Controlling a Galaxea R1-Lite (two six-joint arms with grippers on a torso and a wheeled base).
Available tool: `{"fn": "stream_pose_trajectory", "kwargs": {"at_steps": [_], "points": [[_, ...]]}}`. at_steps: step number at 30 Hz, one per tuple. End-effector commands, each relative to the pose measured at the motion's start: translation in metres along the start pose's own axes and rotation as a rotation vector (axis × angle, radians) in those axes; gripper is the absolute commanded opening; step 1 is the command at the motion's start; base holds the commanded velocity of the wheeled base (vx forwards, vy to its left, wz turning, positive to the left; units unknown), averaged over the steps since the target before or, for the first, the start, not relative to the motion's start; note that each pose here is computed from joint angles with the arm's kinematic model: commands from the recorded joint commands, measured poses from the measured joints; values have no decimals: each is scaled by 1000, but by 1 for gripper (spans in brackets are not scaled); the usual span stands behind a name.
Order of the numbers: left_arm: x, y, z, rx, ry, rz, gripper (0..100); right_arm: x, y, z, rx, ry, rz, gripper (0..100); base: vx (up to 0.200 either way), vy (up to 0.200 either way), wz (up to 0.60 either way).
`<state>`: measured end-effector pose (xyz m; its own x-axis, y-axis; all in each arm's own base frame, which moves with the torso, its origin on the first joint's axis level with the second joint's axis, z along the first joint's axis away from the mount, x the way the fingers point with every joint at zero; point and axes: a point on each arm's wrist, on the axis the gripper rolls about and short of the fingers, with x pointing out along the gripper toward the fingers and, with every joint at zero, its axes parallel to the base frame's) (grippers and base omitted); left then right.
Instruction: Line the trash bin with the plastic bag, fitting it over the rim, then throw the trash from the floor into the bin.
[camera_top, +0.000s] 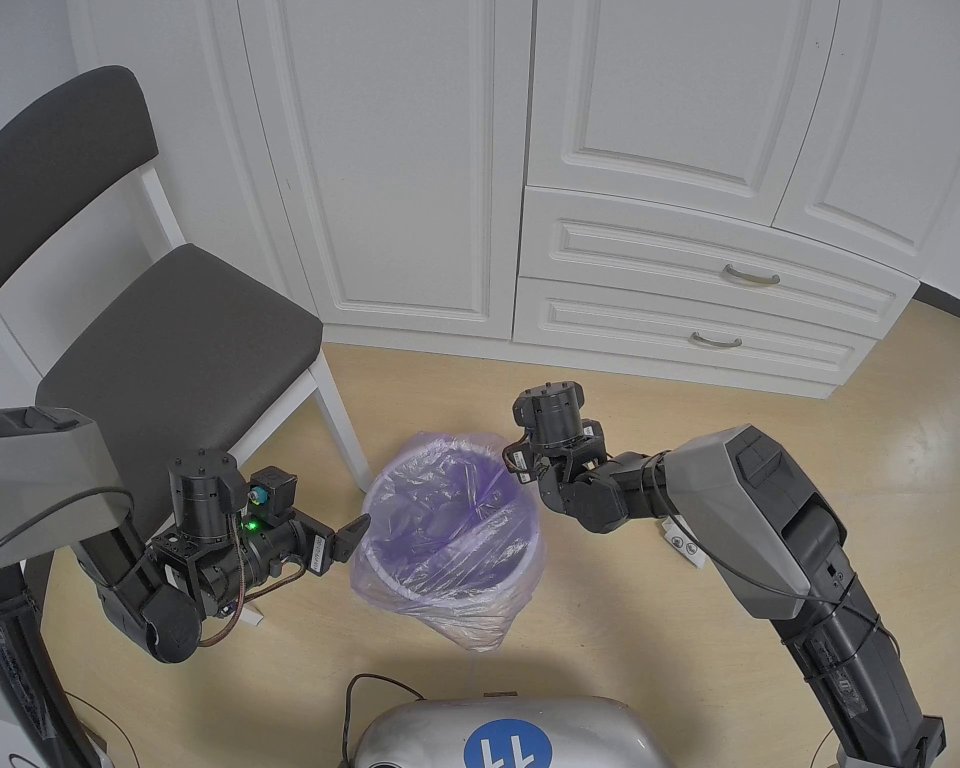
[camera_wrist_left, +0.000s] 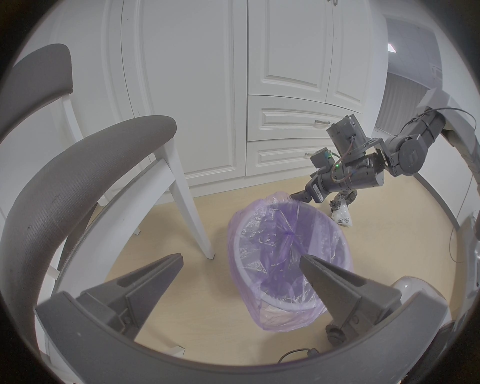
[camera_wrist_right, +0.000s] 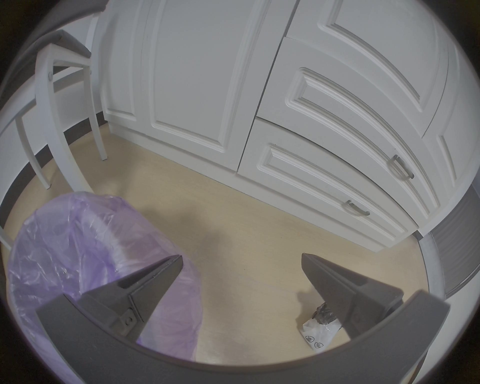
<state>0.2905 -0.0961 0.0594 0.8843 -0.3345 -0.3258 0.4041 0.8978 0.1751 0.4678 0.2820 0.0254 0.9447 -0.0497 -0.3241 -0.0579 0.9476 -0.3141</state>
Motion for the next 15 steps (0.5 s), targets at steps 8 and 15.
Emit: {"fn": "stream_pose_trajectory", "kwargs": {"at_steps": [8, 15], "points": [[2, 0, -2, -1, 7, -1, 100, 21, -8, -30, -20, 58, -17, 100, 0, 0, 0], [2, 0, -3, -1, 8, -2, 100, 5, -19, 9, 22, -8, -21, 100, 0, 0, 0]]}}
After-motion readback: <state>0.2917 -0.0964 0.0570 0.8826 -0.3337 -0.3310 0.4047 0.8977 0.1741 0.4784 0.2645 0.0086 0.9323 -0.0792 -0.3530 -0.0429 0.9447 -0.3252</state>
